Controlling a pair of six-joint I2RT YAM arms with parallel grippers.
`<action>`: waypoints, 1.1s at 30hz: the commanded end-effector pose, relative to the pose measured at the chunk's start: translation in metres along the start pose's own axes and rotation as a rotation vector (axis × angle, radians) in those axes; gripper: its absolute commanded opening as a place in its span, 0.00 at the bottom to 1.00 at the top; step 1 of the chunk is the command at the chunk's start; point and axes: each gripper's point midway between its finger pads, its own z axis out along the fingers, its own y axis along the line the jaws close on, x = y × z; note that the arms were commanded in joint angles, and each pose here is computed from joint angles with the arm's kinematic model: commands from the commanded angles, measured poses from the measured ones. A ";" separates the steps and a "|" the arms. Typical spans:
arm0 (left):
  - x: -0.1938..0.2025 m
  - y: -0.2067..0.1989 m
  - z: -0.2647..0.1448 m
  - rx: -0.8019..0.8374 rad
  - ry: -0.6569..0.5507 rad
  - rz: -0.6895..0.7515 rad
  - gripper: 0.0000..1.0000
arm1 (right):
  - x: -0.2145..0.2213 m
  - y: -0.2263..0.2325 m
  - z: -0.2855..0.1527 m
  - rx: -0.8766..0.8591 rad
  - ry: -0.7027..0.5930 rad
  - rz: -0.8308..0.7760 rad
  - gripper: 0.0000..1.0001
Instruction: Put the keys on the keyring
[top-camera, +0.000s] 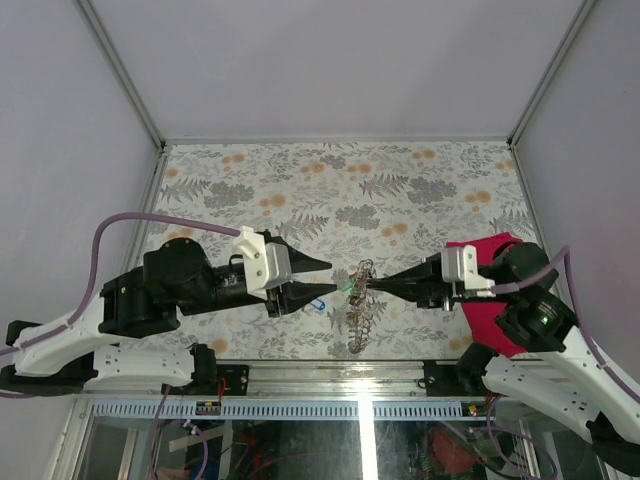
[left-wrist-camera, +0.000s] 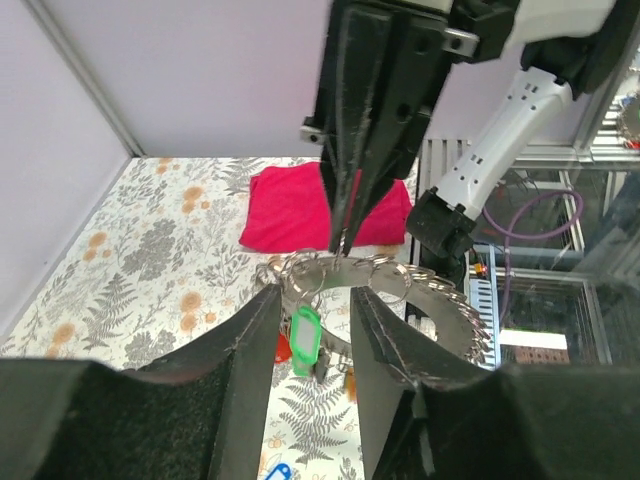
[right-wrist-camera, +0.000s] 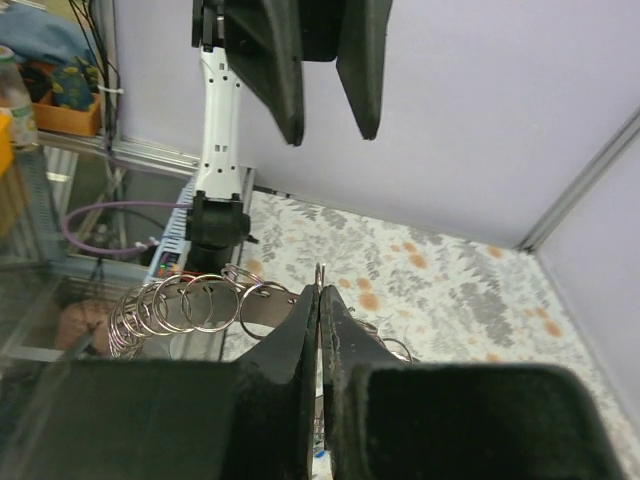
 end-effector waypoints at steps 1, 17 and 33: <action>-0.007 0.015 0.000 -0.105 -0.066 -0.083 0.36 | -0.040 -0.007 -0.007 0.043 -0.157 -0.322 0.00; 0.029 0.025 0.018 -0.210 -0.004 -0.190 0.38 | -0.021 -0.002 -0.025 0.079 -0.136 -0.672 0.00; 0.134 0.094 0.058 -0.376 0.174 -0.427 0.36 | -0.006 -0.021 -0.086 0.403 0.136 -0.228 0.00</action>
